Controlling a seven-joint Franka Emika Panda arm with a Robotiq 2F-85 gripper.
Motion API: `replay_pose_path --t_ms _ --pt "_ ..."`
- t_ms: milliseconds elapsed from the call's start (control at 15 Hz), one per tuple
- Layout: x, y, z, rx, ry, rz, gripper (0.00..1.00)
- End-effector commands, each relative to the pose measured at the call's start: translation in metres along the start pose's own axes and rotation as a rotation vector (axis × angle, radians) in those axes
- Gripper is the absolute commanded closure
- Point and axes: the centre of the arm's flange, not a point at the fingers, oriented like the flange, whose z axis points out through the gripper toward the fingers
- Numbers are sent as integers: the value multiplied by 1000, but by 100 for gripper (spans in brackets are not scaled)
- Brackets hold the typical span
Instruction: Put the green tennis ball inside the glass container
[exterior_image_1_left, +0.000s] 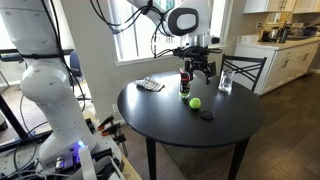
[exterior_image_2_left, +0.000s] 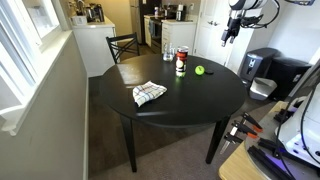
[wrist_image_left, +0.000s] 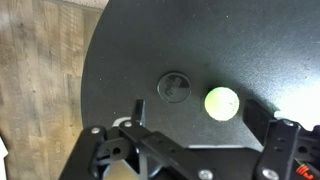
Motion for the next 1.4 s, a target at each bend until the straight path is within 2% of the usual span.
replay_pose_path --t_ms 0,133,333,733,1067,1333 --pt "8 19 11 -14 16 21 0" --pt "14 28 15 -20 25 38 0" --pt "29 22 22 -9 75 61 0" --pt "81 -31 31 5 151 64 0" --pt "112 -72 49 24 137 12 0" --pt "104 -84 80 55 86 -45 0"
